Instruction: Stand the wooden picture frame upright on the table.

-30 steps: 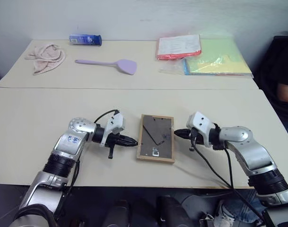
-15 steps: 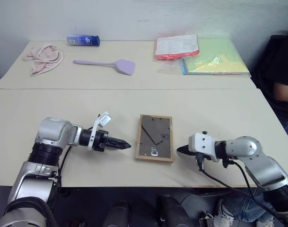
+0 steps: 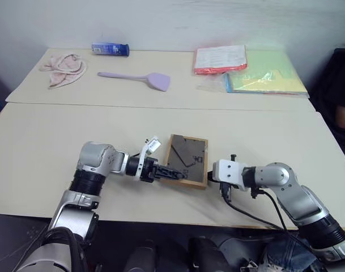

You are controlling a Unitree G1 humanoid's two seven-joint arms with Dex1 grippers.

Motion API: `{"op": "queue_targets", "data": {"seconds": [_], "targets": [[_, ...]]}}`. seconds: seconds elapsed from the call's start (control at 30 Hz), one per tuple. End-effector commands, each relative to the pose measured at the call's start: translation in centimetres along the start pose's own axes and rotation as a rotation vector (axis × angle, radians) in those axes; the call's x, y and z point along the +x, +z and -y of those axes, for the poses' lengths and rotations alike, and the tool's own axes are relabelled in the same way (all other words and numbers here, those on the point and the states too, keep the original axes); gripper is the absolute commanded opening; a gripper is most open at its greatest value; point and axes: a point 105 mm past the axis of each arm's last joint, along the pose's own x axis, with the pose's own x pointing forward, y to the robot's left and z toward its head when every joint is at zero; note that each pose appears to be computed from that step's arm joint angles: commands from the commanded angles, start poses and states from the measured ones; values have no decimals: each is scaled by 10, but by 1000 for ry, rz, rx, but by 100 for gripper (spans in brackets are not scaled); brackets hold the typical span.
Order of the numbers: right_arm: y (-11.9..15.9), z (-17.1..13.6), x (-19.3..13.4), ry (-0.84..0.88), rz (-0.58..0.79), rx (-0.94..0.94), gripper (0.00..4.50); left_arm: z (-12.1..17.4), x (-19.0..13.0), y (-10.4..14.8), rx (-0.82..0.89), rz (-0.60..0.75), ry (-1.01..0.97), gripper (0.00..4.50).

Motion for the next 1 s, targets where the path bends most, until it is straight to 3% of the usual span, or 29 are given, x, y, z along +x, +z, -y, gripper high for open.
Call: {"op": "queue_targets", "data": {"seconds": [0.03, 0.17, 0.23, 0.33, 0.5, 0.6, 0.73, 0.87, 1.0], "targets": [[2, -1, -10, -28, 13, 18, 0, 12, -6, 10, 23, 49, -61, 243], [10, 1, -25, -57, 59, 66, 0, 20, -10, 14, 35, 76, -103, 128], [21, 10, -44, -81, 105, 133, 0, 26, -12, 15, 62, 84, -126, 127], [42, 25, -71, -100, 218, 308, 55, 33, -15, 17, 105, 89, -137, 127], [78, 48, -85, -85, 381, 491, 225, 40, -17, 16, 170, 73, -141, 127], [90, 66, -71, -105, 434, 564, 331, 43, -17, 16, 215, 59, -141, 127], [94, 68, -50, -65, 420, 585, 450, 49, -19, 23, 250, 71, -162, 127], [109, 51, -37, 75, 425, 556, 450, 54, -23, 30, 269, 88, -172, 127], [131, 31, -49, 202, 478, 484, 450, 47, -23, 34, 285, 107, -124, 127]]}}
